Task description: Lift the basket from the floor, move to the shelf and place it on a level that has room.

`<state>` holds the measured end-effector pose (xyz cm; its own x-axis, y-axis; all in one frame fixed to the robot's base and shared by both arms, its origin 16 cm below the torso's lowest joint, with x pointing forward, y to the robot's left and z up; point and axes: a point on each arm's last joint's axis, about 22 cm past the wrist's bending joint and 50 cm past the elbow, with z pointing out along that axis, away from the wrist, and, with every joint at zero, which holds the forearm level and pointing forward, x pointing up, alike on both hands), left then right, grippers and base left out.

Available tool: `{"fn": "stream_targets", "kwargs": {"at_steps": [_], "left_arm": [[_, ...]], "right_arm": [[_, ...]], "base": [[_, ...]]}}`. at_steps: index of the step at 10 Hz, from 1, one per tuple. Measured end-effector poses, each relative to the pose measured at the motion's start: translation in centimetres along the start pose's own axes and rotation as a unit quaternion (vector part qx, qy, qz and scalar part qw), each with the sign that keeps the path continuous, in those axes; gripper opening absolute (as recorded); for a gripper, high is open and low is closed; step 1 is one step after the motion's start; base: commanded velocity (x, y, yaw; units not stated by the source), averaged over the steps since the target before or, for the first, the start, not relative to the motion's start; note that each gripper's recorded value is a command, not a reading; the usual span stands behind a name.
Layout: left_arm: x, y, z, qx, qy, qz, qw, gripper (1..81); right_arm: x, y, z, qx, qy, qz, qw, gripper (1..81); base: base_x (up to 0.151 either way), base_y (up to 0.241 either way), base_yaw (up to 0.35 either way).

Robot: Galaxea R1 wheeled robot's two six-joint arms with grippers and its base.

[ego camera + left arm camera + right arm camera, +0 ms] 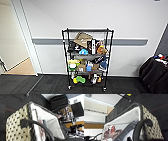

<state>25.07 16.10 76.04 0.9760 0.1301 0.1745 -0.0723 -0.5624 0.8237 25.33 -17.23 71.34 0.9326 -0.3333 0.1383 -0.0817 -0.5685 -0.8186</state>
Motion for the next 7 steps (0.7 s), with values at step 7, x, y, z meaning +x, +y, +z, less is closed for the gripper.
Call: {"fn": "stream_targets", "kwargs": {"at_steps": [7], "left_arm": [[-0.34, 0.33, 0.26, -0.004, 0.003, 0.003, 1.0000, 1.0]], "right_arm": [[-0.54, 0.06, -0.05, 0.002, 0.003, -0.005, 1.0000, 1.0]], "base": [[0.102, 0.000, 0.000]]}}
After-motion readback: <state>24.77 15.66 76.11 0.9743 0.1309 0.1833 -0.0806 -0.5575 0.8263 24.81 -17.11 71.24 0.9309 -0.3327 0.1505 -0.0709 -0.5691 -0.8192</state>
